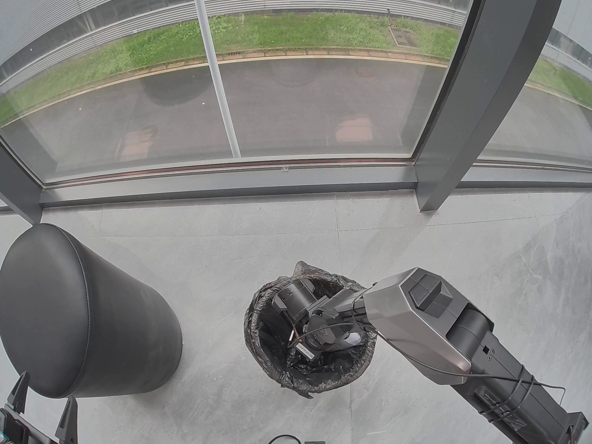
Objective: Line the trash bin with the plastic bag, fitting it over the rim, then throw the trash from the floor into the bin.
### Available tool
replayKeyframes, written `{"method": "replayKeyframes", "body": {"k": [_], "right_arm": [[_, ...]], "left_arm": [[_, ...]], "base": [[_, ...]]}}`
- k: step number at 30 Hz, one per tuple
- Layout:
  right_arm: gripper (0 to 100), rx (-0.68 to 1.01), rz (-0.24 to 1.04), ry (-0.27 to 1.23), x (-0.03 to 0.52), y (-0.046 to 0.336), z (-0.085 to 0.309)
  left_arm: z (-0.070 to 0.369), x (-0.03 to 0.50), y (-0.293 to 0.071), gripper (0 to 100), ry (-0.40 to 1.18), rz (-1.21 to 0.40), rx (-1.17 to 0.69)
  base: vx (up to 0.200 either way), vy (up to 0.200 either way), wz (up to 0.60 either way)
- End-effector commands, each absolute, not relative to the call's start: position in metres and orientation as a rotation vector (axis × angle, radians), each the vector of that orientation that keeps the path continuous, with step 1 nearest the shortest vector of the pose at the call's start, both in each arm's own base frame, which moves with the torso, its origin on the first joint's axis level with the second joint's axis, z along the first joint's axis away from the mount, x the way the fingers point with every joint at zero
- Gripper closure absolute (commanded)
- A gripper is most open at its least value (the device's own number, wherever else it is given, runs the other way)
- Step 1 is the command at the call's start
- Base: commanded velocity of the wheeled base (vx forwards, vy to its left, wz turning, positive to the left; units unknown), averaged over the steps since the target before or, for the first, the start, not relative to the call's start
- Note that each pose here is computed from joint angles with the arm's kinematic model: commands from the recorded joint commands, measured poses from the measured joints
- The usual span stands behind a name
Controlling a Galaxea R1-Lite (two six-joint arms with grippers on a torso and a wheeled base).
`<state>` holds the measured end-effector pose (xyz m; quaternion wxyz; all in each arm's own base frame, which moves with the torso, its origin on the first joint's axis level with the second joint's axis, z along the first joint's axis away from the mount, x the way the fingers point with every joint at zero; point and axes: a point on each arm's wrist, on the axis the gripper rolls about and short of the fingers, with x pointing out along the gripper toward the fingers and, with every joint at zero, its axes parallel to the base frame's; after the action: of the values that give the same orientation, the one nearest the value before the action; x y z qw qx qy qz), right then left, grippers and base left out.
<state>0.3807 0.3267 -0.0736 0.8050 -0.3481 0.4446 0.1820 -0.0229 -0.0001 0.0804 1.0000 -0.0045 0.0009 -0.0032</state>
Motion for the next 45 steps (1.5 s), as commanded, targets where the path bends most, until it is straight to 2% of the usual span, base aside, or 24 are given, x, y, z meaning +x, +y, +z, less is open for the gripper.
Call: {"method": "replayKeyframes", "body": {"k": [1,30,45], "right_arm": [[100,-0.747,0.383,0.965,0.383,0.323,-0.08],[100,-0.739,0.367,0.985,0.389,0.314,-0.091],[100,-0.711,0.405,0.872,0.38,0.334,-0.028]], "left_arm": [[0.075,-0.023,0.0,0,0.005,-0.006,-0.009],[0.075,-0.023,0.0,0,0.005,-0.006,-0.009],[0.075,-0.023,0.0,0,0.005,-0.006,-0.009]], "base": [[0.0,0.0,0.0],[0.0,0.0,0.0],[0.0,0.0,0.0]]}}
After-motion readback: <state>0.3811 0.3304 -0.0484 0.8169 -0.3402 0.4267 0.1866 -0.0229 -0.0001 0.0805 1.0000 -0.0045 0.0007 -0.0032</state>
